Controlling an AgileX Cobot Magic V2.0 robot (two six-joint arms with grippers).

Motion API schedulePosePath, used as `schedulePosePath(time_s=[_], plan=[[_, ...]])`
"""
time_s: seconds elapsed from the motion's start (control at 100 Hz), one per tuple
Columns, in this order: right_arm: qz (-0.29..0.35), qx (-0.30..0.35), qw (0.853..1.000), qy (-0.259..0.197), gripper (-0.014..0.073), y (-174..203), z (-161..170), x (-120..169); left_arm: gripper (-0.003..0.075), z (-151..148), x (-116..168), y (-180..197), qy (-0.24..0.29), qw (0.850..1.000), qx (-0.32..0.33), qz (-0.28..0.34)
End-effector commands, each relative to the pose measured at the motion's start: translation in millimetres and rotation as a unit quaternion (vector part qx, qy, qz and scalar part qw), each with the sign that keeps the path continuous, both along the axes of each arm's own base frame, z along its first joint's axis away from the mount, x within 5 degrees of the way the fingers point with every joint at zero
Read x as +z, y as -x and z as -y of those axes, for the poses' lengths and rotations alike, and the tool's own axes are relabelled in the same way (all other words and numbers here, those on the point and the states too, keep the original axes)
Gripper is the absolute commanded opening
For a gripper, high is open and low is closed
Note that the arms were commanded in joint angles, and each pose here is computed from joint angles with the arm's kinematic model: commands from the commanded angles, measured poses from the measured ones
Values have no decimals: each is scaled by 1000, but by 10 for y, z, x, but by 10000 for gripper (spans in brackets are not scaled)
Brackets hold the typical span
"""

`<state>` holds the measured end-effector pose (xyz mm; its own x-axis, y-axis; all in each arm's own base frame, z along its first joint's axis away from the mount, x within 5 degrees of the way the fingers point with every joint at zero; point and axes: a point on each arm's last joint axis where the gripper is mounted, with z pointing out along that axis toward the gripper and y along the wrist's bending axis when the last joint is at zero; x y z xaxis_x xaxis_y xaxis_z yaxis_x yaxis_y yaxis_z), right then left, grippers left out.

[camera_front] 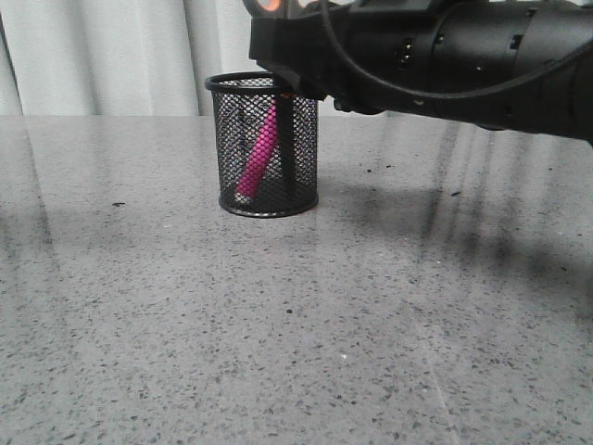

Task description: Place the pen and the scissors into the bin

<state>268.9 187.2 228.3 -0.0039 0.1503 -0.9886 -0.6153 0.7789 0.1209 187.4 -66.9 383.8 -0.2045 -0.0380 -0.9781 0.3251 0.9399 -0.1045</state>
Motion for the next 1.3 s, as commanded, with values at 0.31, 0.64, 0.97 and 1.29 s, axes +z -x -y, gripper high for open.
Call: schedulePosePath(time_s=[0.31,0.64,0.97,1.29], plan=[[62,7,997,-38,294,57,15,213,375,-23,190,29,27,998,5,55],[107,9,992,-72,288,82,36,315,375,-23,190,29,27,998,5,55],[134,-26,989,-55,-70,246,207,737,323,-22,174,30,21,999,5,47],[-8,-106,994,18,-54,748,870,1248,-20,-55,189,131,-17,998,-1,63]])
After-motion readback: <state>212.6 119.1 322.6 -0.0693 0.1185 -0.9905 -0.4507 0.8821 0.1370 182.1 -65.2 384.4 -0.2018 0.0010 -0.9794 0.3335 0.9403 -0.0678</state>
